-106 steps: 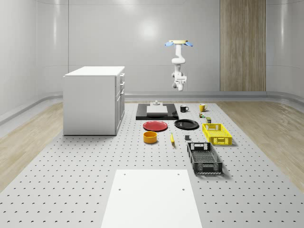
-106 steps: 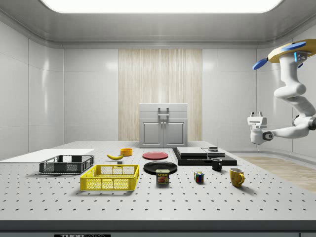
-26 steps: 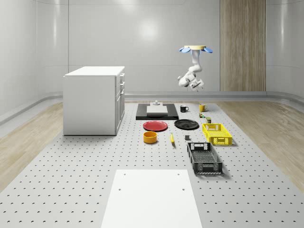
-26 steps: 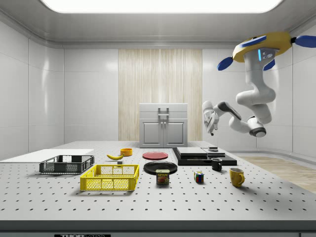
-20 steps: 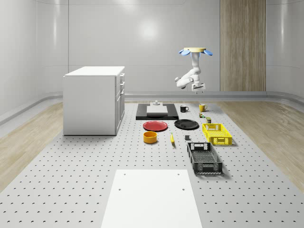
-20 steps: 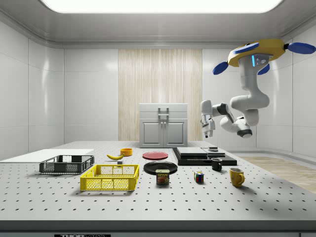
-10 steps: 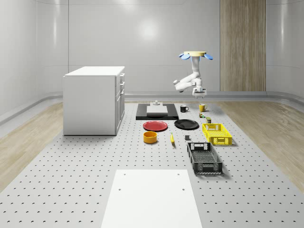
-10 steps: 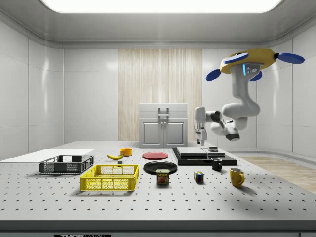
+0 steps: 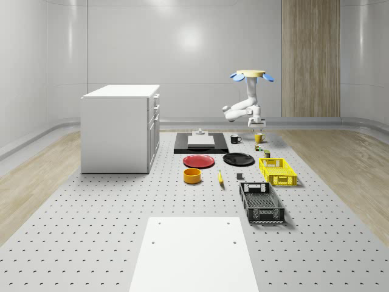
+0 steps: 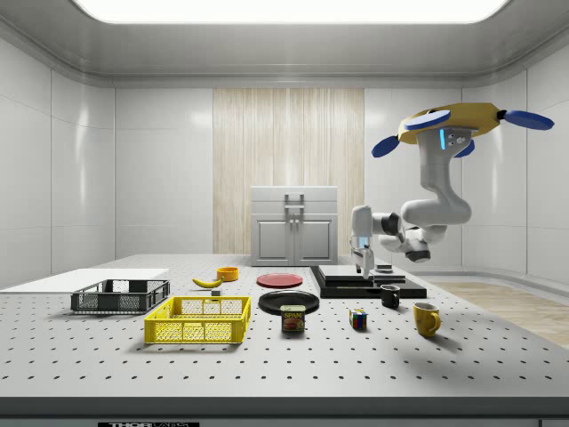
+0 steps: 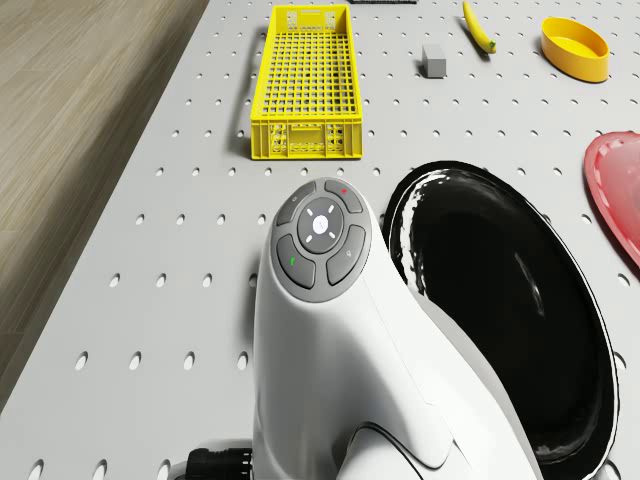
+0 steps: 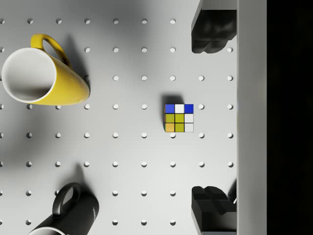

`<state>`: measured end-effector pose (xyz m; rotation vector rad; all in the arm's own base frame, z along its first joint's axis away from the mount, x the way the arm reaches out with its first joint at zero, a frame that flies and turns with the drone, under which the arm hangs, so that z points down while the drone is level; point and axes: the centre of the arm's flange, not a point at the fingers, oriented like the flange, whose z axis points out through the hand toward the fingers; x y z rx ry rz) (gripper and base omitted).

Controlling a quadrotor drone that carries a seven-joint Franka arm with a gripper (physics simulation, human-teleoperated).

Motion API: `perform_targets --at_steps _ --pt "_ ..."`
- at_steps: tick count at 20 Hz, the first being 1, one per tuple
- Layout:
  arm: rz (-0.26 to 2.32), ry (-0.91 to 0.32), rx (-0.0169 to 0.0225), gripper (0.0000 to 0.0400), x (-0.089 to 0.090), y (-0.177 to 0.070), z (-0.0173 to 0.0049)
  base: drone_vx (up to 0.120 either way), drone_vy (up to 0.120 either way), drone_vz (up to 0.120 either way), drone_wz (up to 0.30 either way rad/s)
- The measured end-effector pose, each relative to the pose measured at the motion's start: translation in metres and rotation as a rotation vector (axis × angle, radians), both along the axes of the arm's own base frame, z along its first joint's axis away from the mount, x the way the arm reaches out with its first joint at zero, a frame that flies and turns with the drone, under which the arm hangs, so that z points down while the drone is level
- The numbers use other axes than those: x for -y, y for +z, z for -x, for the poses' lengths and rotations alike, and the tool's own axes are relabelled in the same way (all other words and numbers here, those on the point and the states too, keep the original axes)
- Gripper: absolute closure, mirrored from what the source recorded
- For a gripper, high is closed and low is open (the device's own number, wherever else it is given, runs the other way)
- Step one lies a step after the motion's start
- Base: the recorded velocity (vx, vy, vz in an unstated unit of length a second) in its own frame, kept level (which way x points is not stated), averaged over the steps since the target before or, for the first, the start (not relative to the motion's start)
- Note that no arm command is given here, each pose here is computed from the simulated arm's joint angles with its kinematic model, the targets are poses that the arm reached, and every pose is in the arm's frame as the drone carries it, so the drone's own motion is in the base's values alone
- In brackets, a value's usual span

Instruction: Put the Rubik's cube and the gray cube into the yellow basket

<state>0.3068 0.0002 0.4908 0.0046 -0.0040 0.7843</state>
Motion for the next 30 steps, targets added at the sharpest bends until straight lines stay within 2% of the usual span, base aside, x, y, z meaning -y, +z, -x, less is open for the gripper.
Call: perform_targets --at_steps 17,22,24,30 --pt "0.004 0.0 -0.0003 0.0 0.0004 -0.0001 0.0 0.0 0.0 -0.12 0.0" --pt "0.004 0.0 -0.0003 0.0 0.0004 -0.0001 0.0 0.112 0.0 -0.12 0.0" --pt "0.004 0.0 -0.0003 0.0 0.0004 -0.0001 0.0 0.0 0.0 -0.12 0.0" --pt "0.004 0.0 -0.0003 0.0 0.0004 0.0068 0.0 0.0 0.0 -0.007 0.0"
